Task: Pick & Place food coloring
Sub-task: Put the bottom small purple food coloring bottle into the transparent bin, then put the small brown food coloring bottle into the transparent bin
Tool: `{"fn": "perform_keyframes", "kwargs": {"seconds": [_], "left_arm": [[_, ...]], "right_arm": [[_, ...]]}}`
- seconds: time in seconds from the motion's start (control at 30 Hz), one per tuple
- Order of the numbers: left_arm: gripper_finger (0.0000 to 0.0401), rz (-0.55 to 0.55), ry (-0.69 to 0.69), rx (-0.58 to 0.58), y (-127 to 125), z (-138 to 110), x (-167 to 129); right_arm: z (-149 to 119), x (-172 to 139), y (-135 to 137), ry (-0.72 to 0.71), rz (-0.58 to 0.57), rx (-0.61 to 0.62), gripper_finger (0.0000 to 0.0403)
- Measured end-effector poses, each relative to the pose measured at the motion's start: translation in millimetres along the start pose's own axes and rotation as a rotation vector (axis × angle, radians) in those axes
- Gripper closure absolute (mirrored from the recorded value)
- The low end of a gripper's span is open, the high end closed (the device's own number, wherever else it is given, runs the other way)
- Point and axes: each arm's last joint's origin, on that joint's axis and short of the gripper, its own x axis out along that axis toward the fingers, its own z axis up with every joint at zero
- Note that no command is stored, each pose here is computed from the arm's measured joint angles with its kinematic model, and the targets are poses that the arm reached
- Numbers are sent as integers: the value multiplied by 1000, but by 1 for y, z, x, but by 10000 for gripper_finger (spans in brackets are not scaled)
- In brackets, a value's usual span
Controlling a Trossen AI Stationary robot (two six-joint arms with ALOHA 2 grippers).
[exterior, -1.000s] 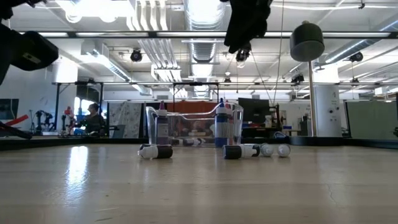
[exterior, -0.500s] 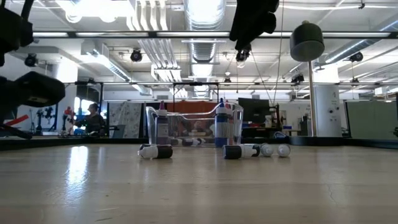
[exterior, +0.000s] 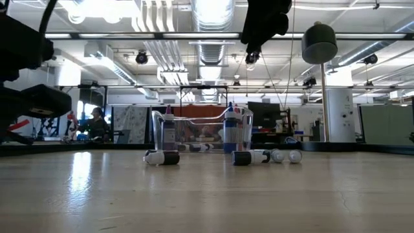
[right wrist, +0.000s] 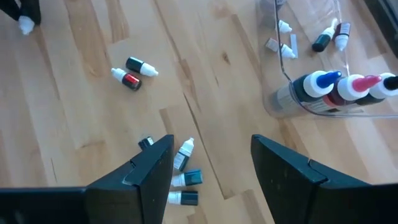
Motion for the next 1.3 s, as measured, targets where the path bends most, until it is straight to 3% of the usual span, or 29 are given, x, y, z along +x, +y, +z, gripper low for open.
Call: {"fn": "perform_keyframes", "kwargs": {"seconds": [0.17, 0.3, 0.5, 0.6, 0.67, 0.8, 0.97, 1.13, 1.3], "left_arm": [[365, 48, 27, -77, 16, -1, -13], [369, 140, -8, -145, 37, 4, -34], [367, 441, -287, -200, 85, 33, -93], [363, 649, -452, -238, 124, 45, -120], [357, 723, -571, -305, 154, 51, -137], [328, 683, -732, -420, 210, 55, -157], [270, 672, -699, -531, 253, 58, -157], [235, 639, -641, -513, 247, 73, -169], [232, 517, -518, -419, 213, 74, -172]], "right_arm": [[1, -2, -2, -36, -58, 12, 197], [1, -12, -7, -76, -89, 38, 197], [0, -34, -12, -188, -179, 106, 197], [-3, -44, -14, -217, -195, 149, 197], [-4, -47, -13, -227, -185, 172, 197], [-7, -50, -10, -236, -171, 196, 197], [-9, -49, -3, -233, -157, 228, 197], [-16, -43, 6, -177, -133, 223, 197], [-34, -11, 12, 56, -99, 194, 197]]}}
